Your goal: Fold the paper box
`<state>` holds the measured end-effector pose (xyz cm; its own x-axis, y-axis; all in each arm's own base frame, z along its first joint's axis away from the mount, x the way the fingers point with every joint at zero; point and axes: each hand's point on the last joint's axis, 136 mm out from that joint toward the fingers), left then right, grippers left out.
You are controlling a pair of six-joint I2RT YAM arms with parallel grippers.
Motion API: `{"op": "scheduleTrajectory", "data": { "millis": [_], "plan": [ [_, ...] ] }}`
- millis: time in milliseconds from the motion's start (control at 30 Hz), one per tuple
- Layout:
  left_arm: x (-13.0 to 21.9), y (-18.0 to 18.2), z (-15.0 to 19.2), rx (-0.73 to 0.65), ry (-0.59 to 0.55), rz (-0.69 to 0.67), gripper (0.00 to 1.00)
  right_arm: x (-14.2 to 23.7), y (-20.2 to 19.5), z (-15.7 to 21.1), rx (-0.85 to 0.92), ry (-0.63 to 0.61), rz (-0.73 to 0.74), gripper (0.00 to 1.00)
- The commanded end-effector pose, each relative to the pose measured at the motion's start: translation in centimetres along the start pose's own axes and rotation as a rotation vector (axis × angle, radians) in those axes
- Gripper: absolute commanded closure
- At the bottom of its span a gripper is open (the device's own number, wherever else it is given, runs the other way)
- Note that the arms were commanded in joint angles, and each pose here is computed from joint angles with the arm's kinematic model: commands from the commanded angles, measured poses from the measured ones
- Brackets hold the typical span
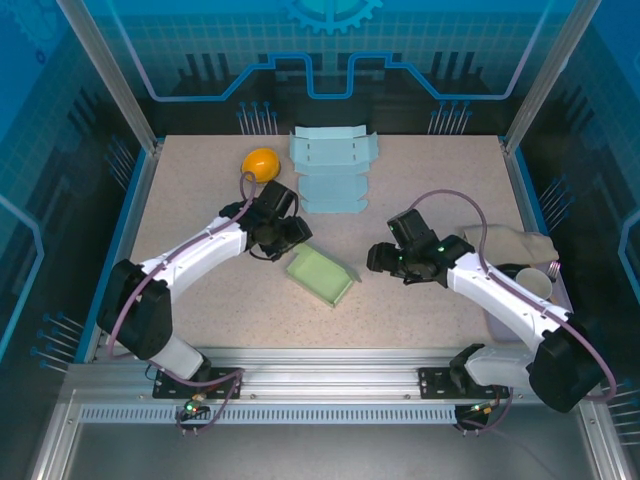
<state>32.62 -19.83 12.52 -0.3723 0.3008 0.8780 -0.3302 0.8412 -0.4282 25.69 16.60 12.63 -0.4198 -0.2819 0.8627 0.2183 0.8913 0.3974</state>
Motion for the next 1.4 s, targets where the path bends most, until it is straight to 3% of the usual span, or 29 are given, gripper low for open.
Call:
{"op": "scheduleTrajectory", "data": {
  "millis": [0, 133, 233, 400, 567, 700, 867, 1367],
  "plan": [
    [2.1, -0.5, -0.6, -0.068, -0.046, -0.004, 0.34, 0.2, -0.7, 0.9, -0.187, 0.021, -0.009, 0.34],
    [3.3, -0.7, -1.5, -0.149, -0.085, -0.001, 0.27, 0.5, -0.4, 0.9, -0.271, 0.014, -0.042, 0.34],
    [3.5, -1.8, -1.9, -0.259, -0.095, 0.042, 0.25, 0.4, 0.2, 1.2, -0.34, 0.032, -0.083, 0.36],
    [5.2, -1.9, -3.6, -0.323, -0.151, 0.042, 0.23, 0.4, 0.3, 1.3, -0.362, 0.038, -0.069, 0.36],
    [2.9, -1.8, -4.6, -0.29, -0.086, 0.088, 0.22, -0.6, 1.1, 2.2, -0.431, 0.088, -0.101, 0.36],
    [1.0, -2.8, -3.2, -0.238, -0.028, 0.155, 0.22, -1.2, 2.6, 2.4, -0.455, 0.1, -0.122, 0.36],
    [-0.9, -3.0, -1.2, -0.206, 0.02, 0.143, 0.23, -2.0, 4.5, 3.0, -0.5, 0.139, -0.139, 0.36],
    [-1.3, -1.7, 2.3, -0.06, 0.035, 0.118, 0.24, -2.8, 8.4, 3.4, -0.563, 0.184, -0.243, 0.41]
  ]
}}
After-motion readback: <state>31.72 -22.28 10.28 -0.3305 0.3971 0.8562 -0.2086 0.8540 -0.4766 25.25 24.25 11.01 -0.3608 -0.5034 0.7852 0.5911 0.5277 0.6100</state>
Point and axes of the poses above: each hand's point on the last joint's axis, 136 mm out from that joint toward the fingers, its own x axis back along the fingers, its own y axis along the line the jaws close on, z = x × y, and after that the axes turned 6 degrees about -x, right-handed
